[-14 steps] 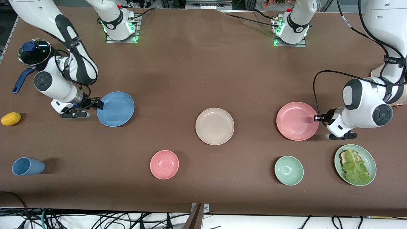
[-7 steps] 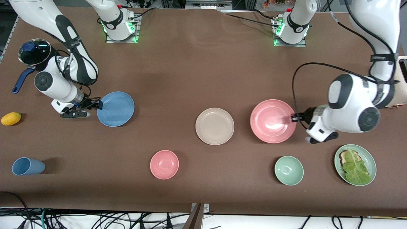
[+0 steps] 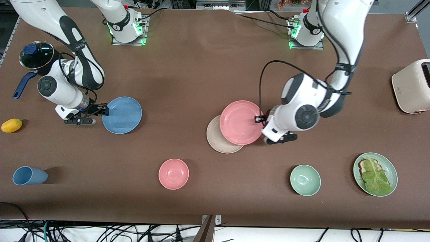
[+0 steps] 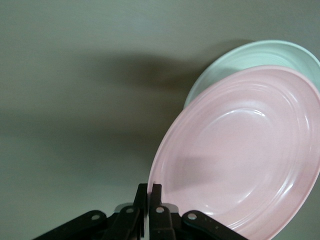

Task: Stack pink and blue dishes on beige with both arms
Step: 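Lower the pink plate onto the beige plate while the right gripper grips the blue plate, then carry the blue plate over the pink plate while the left gripper retracts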

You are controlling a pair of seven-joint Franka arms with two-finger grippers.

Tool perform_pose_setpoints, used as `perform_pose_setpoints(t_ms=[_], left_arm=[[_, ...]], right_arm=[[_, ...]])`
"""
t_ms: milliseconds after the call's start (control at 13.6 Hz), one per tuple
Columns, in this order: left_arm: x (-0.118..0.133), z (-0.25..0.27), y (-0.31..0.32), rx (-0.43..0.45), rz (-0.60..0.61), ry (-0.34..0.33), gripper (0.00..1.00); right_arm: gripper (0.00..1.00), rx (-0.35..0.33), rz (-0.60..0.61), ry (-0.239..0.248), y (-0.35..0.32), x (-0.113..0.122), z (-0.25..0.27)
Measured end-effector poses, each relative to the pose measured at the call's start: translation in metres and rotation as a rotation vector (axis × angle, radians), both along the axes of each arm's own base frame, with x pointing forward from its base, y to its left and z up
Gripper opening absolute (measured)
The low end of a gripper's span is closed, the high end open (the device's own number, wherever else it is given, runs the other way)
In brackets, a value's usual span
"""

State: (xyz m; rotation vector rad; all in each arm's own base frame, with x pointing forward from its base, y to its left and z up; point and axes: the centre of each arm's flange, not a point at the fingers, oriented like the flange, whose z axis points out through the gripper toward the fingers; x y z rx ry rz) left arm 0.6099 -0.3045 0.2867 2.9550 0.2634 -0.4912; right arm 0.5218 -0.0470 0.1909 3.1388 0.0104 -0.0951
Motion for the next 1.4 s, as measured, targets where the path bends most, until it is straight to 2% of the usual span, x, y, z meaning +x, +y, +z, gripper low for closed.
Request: perform_pose_setpoints(t_ms=[221, 295, 368, 442, 589, 663, 736, 810, 957, 1105, 1252, 1326, 1399], left_arm=[[-0.003, -0.023, -0.023, -0.009, -0.016, -0.027, 0.05], [-0.004, -0.028, -0.025, -0.009, -0.018, -0.028, 0.05], [-0.004, -0.032, -0.025, -0.008, -0.017, -0.026, 0.05], [-0.004, -0.035, -0.025, -0.007, -0.015, -0.024, 0.05], [-0.003, -0.04, -0.024, -0.006, -0.014, -0.025, 0.05], [-0.002, -0.041, -0.023, -0.006, -0.013, -0.025, 0.11], [-0.001, -0.041, -0.022, -0.005, -0.012, -0.026, 0.22], [-0.001, -0.041, -0.022, -0.005, -0.01, -0.028, 0.3], [0.002, -0.038, -0.021, -0.006, -0.007, -0.034, 0.49], [0.007, -0.034, -0.016, -0.007, 0.002, -0.044, 0.72], [0.017, -0.027, -0.003, -0.005, 0.023, -0.059, 0.92], [0.022, -0.024, 0.007, 0.008, 0.024, -0.061, 0.99], [0.024, -0.021, 0.017, 0.031, 0.015, -0.058, 1.0]], right_arm=[[0.42, 0.0, -0.001, 0.001, 0.0, 0.0, 0.0], [0.41, 0.0, -0.001, 0.001, 0.0, 0.0, -0.001], [0.33, 0.0, -0.003, 0.002, 0.001, 0.0, -0.001], [0.33, 0.001, -0.006, 0.005, 0.001, -0.001, -0.001], [0.2, 0.003, -0.007, 0.01, 0.004, -0.001, -0.001], [0.19, 0.004, -0.005, 0.011, 0.006, -0.001, -0.001], [0.11, 0.005, -0.007, 0.008, 0.007, 0.0, 0.0], [0.07, 0.006, -0.008, 0.003, 0.008, 0.001, 0.004], [0.07, 0.008, -0.007, 0.004, 0.009, 0.002, 0.009], [0.07, 0.013, -0.004, 0.029, 0.01, 0.009, 0.023], [0.05, 0.022, 0.0, 0.073, 0.01, 0.031, 0.058], [0.05, 0.028, 0.004, 0.096, 0.011, 0.046, 0.085], [0.05, 0.032, 0.012, 0.109, 0.013, 0.063, 0.117]])
